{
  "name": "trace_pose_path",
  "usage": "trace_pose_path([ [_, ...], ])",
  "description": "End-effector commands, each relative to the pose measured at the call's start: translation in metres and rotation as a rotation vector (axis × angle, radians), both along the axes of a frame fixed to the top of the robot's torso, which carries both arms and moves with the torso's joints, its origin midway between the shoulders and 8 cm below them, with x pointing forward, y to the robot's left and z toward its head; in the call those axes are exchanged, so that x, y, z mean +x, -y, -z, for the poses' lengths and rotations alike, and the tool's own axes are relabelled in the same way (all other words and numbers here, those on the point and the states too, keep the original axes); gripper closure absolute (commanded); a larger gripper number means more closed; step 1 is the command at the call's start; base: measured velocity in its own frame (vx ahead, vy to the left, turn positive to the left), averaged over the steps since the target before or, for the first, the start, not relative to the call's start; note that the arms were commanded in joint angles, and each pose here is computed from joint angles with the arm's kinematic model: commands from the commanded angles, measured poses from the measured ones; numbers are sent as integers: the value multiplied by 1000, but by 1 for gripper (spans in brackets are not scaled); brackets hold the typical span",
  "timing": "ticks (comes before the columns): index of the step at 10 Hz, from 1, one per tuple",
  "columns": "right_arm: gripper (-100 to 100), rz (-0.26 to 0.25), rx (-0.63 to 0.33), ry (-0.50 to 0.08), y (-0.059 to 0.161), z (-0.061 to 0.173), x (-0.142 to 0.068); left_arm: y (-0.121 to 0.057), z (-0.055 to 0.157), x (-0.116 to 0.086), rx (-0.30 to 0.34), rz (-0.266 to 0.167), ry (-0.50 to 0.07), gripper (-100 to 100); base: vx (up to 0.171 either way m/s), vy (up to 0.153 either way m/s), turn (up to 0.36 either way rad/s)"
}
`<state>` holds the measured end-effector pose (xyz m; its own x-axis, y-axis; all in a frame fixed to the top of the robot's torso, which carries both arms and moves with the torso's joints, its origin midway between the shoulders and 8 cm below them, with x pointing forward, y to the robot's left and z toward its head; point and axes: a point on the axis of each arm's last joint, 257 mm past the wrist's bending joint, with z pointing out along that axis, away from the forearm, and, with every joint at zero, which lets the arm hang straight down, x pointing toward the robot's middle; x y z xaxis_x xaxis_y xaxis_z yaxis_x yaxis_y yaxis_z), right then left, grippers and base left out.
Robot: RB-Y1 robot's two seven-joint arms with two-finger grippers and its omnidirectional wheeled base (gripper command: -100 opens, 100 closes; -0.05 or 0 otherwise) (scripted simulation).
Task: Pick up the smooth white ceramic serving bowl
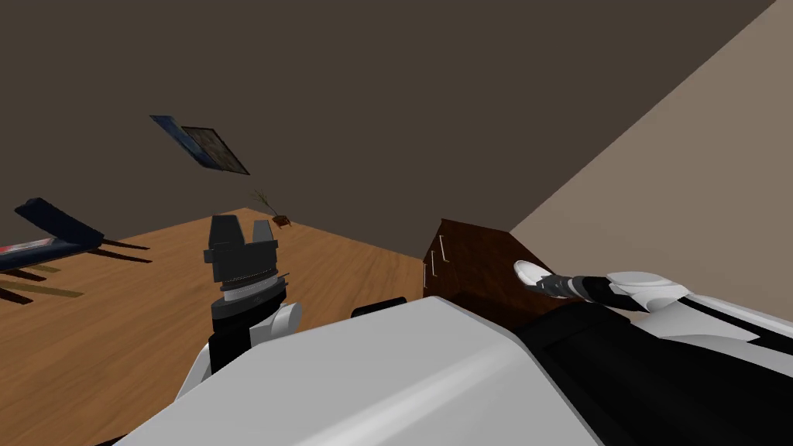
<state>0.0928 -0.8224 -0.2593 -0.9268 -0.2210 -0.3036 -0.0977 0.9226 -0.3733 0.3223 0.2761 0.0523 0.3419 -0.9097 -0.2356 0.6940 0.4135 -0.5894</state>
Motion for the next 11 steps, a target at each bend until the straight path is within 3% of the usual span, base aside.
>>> trace_pose_path([
  [1,-100,-44,0,2,-6,3,8,0,0,0,0,0,0,0,173,-9,-209],
  [4,-100,-121,2,2,-17,7,21,0,0,0,0,0,0,0,168,-31,-250],
  [7,-100,-159,1,3,-23,9,27,0,0,0,0,0,0,0,117,-8,-173],
  [9,-100,-236,-2,6,-34,12,39,0,0,0,0,0,0,0,183,-12,-359],
  [10,-100,-236,-2,6,-34,12,39,0,0,0,0,0,0,0,158,4,-118],
  [11,-100,-273,-4,7,-39,13,44,0,0,0,0,0,0,0,148,24,-140],
])
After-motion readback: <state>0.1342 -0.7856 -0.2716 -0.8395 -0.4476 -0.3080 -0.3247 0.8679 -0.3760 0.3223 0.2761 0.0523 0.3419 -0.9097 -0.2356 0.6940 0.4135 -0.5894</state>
